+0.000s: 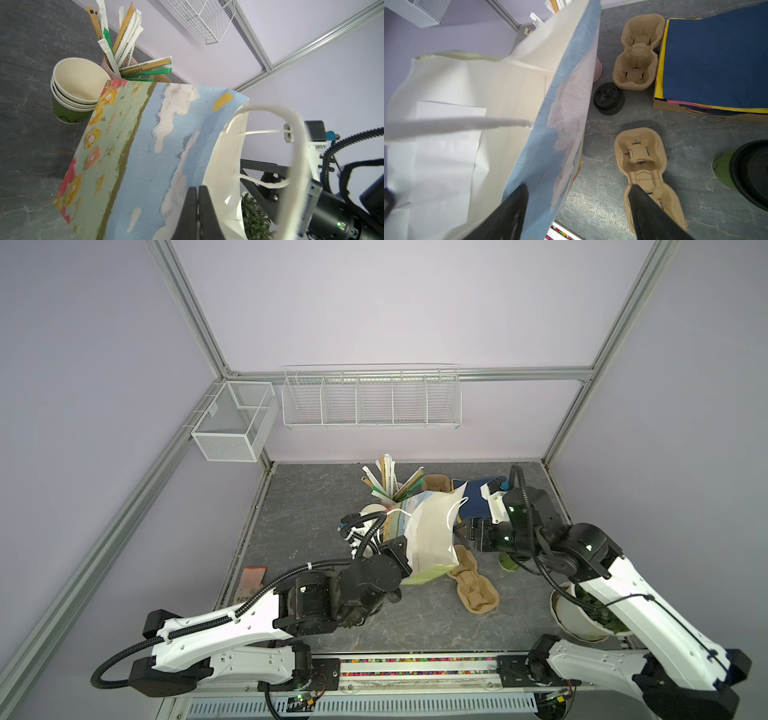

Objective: Pack the takeout coffee

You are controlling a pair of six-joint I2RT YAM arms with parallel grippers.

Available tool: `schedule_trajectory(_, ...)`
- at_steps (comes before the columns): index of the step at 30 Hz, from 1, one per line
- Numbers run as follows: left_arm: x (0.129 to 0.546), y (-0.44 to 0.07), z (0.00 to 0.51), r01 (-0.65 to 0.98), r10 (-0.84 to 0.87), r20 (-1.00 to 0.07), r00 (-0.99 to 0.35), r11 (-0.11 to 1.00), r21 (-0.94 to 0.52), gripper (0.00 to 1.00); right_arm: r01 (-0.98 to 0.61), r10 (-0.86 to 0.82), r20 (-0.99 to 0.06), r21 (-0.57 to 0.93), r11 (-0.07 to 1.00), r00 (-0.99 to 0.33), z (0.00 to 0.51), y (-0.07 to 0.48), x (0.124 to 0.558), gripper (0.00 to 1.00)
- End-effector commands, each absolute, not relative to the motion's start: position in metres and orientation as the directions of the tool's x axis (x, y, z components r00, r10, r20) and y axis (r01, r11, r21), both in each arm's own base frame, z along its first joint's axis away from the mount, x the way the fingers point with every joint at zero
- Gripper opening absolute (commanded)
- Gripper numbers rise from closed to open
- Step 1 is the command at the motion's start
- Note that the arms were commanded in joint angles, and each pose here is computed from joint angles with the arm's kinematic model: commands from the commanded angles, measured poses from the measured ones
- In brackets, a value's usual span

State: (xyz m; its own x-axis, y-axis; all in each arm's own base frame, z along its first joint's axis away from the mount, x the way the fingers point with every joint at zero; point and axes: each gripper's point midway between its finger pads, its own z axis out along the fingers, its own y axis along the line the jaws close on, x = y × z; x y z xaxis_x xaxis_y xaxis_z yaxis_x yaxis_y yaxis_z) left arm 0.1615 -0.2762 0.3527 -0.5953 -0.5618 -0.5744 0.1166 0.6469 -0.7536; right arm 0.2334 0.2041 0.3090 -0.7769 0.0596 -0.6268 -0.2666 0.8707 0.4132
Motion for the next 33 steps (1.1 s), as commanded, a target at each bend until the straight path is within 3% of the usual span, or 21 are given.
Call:
schedule_trajectory(1,0.156,-0.275,0.356,0.081,-0.626,-0.542,-0.561,0.61,-0.788,0.0,-0.269,0.08,-0.627,0.441,0.856,-0.775,0.316,0.209,0.237,0.8)
schedule_trajectory(14,0.156,-0.255,0.395,0.114,-0.663,-0.575,-0.48,0.603,-0.79,0.0,-0.328,0.075,-0.674,0.45,0.831,-0.734,0.35,0.197,0.218,0.79)
schedule_trajectory(23,0.148,-0.283,0.42,0.164,-0.651,-0.559,-0.514,0.565,-0.809,0.0,-0.362,0.09,-0.684,0.488,0.794,-0.724,0.364,0.198,0.209,0.79)
schedule_trajectory(33,0.138,-0.28,0.368,0.092,-0.682,-0.512,-0.522,0.552,-0.829,0.0,-0.349,0.082,-0.674,0.478,0.806,-0.734,0.352,0.19,0.202,0.8)
